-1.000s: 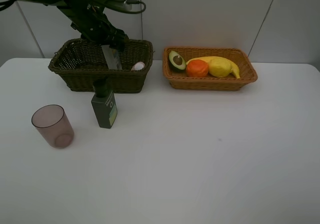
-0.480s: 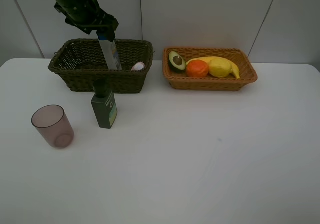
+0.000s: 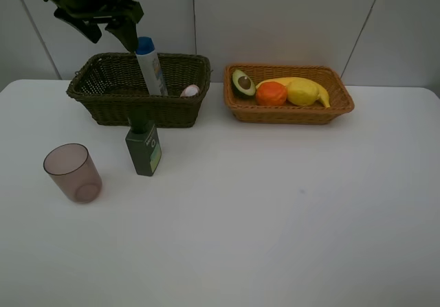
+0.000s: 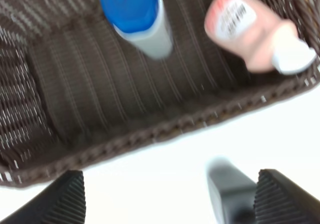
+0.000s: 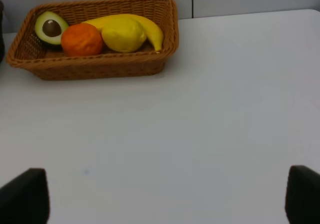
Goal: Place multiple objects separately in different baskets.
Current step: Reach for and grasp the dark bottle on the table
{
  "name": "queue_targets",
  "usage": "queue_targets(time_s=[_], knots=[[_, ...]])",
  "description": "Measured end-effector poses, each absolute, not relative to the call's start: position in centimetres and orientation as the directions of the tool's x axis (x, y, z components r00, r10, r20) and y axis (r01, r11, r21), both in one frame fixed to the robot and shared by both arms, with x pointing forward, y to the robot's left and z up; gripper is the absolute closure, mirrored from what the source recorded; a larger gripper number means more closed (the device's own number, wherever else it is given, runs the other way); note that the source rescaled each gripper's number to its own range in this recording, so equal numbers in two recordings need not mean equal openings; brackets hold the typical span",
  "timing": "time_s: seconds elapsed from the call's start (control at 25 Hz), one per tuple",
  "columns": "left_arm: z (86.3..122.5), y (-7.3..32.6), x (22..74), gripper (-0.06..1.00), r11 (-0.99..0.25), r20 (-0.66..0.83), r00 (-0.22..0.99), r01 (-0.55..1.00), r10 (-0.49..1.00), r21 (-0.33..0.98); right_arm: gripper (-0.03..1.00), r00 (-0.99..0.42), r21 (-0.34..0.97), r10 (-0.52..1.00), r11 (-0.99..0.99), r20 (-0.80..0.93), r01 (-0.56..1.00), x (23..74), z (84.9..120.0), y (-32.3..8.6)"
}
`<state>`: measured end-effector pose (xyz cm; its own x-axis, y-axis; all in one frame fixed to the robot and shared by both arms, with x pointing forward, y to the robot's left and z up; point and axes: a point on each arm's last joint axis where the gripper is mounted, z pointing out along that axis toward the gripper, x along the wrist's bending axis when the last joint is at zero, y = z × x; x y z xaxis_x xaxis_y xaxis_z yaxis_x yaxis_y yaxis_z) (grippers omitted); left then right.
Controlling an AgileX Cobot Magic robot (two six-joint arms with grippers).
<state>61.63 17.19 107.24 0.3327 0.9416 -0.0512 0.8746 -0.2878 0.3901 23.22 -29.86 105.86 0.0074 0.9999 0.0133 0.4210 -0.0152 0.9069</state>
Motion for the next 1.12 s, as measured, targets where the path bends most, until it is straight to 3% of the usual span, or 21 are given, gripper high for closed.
queue_targets(time_s=[0.32, 0.6, 1.12], knots=[[107.1, 14.6, 58.8, 0.05, -0.296, -0.082, 0.335, 0.904, 0.939, 0.310, -0.03, 0.007, 0.907, 1.000, -0.015, 0.013, 0.421, 23.2, 105.9, -29.9], [103.4, 13.5, 56.7, 0.05, -0.294, -0.088, 0.320, 0.929, 0.943, 0.226, -0.03, 0.007, 0.907, 1.000, -0.015, 0.013, 0.421, 23.2, 105.9, -29.9], [98.8, 13.2, 55.4, 0.05, -0.223, -0.111, 0.253, 0.948, 0.961, 0.228, -0.03, 0.007, 0.907, 1.000, -0.015, 0.013, 0.421, 23.2, 105.9, -29.9]])
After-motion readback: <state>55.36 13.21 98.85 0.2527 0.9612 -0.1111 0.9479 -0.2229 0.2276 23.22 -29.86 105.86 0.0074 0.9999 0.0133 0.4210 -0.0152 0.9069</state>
